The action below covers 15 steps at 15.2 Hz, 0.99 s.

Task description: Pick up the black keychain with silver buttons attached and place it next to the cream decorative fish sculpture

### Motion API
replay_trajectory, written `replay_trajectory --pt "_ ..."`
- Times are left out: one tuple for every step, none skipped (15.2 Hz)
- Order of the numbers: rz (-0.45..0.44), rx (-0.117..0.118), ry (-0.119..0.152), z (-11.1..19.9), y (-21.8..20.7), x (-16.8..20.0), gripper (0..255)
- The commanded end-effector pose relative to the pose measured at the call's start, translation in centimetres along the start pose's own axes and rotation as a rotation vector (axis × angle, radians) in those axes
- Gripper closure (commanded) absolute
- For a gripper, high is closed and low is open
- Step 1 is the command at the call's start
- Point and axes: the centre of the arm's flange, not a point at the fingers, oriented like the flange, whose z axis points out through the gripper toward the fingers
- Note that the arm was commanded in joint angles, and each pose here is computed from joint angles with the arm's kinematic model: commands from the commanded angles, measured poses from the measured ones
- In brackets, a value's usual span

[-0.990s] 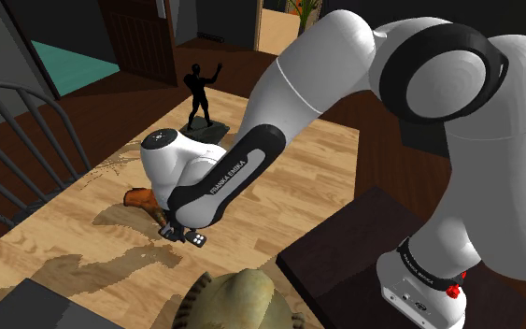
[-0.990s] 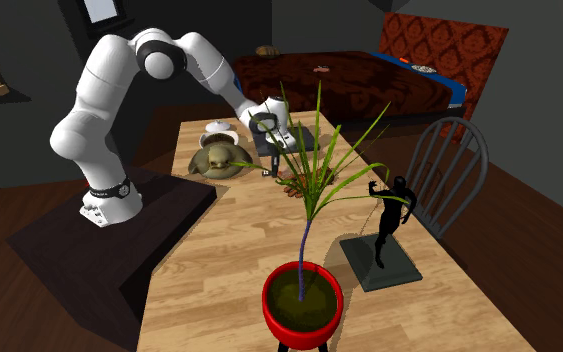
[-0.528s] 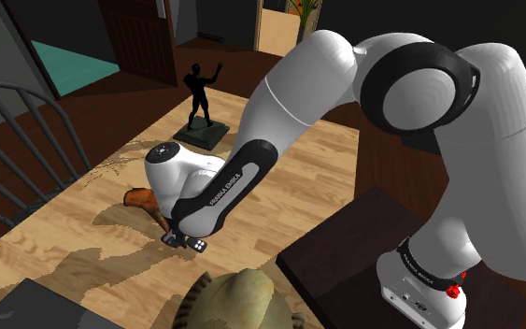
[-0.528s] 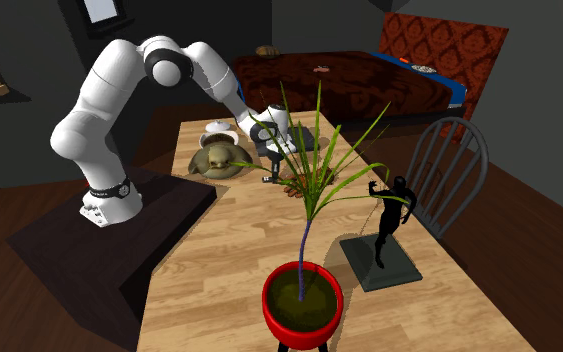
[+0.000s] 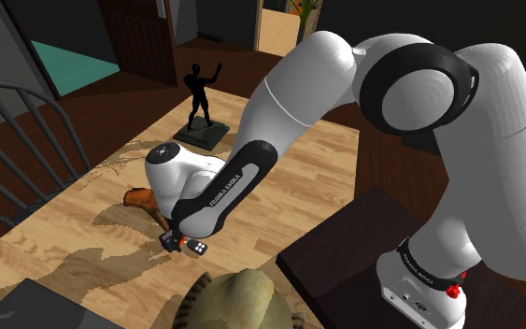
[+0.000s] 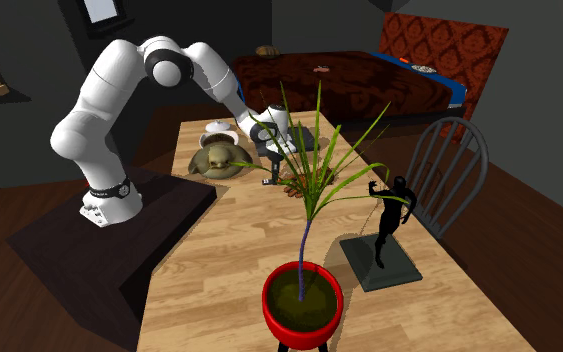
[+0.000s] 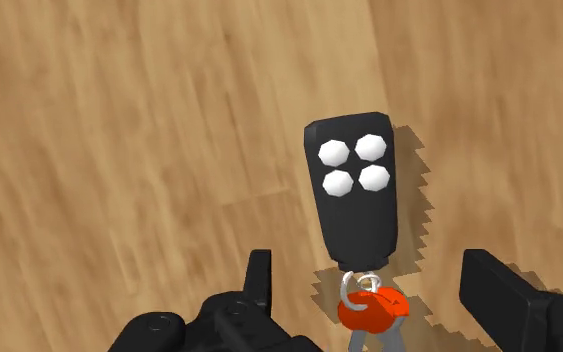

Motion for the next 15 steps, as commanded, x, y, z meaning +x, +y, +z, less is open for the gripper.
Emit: replay_trajectory --pt "0.000 0.000 0.000 0.0 0.0 0.0 0" --pt "0.000 0.000 0.000 0.0 0.0 0.0 0" --pt "0.000 0.000 0.000 0.0 0.0 0.0 0" --pt "0.000 0.000 0.000 0.0 0.0 0.0 0" --pt "0.000 0.000 0.000 -1.3 0.0 0.0 0" --pt "0.000 0.000 0.000 -2.6 0.0 0.0 0" --pt "0.000 0.000 0.000 -4.0 0.0 0.0 0" --pt "0.000 0.000 0.000 -5.0 0.0 0.0 0" --pt "0.000 0.000 0.000 -5.0 0.0 0.0 0" --pt "0.000 0.000 0.000 -5.0 0.0 0.0 0" --pt "0.000 0.000 0.000 -5.0 0.0 0.0 0" --pt "0.000 0.000 0.000 -5.0 0.0 0.0 0" --pt "0.000 0.000 0.000 -5.0 0.0 0.0 0" --pt "0.000 0.000 0.000 -5.0 0.0 0.0 0" --pt "0.000 0.000 0.000 -5.0 0.0 0.0 0"
